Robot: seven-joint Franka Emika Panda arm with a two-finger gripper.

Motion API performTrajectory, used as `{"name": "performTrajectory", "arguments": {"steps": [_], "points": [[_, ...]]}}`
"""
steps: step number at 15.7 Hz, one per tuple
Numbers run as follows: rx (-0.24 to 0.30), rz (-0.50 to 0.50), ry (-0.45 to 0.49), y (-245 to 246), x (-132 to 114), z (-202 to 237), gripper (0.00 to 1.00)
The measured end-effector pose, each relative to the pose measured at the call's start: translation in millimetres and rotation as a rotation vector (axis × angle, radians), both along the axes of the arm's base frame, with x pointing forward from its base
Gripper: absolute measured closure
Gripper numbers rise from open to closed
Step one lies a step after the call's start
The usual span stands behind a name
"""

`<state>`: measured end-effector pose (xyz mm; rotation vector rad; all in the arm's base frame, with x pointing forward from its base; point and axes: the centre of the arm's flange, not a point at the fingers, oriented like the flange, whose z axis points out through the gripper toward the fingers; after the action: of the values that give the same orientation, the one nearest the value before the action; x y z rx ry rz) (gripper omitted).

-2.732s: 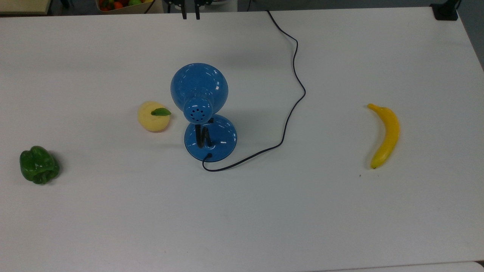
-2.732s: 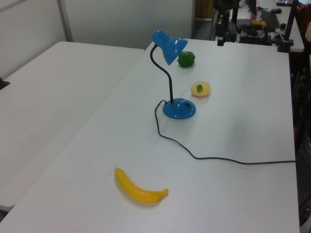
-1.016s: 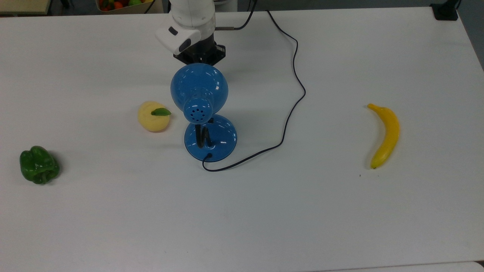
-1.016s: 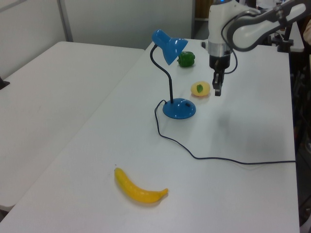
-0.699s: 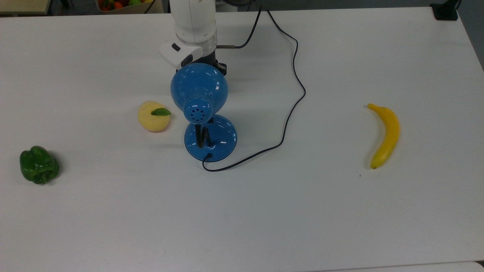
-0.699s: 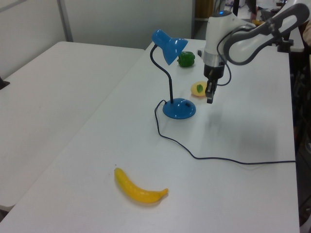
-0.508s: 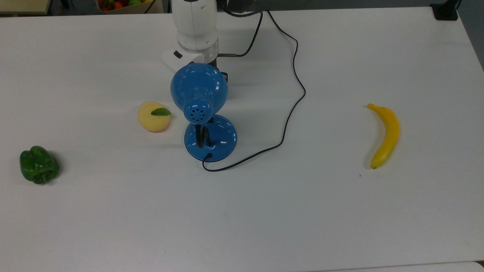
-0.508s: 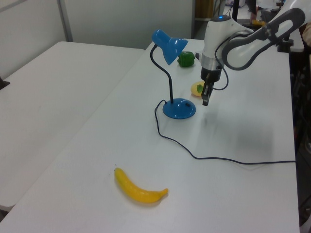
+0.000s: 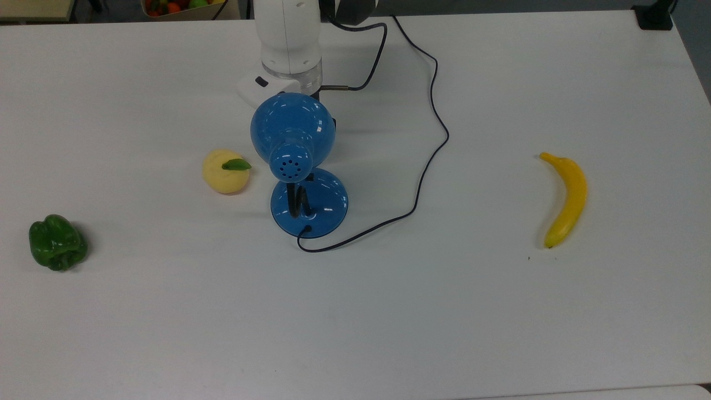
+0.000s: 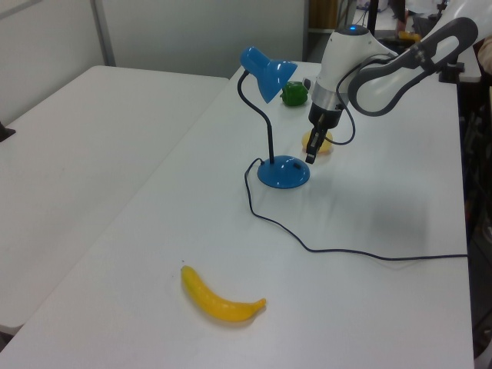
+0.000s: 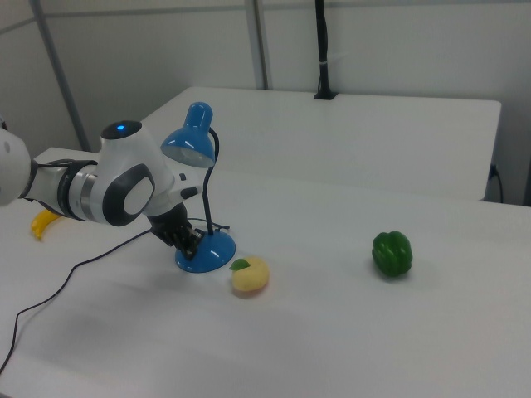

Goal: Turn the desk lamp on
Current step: 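Lower the gripper tip onto the black switch on the lamp base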

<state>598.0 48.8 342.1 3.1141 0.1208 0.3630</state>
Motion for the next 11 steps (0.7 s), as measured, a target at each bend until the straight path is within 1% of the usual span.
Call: {"name": "performTrajectory", "arguments": {"steps": [5, 11], "points": [[0.006, -0.008, -0.033, 2.3, 10.3, 3.8, 0.99], [0.011, -0.011, -0.062, 3.5, 17.2, -3.1, 0.99]]}}
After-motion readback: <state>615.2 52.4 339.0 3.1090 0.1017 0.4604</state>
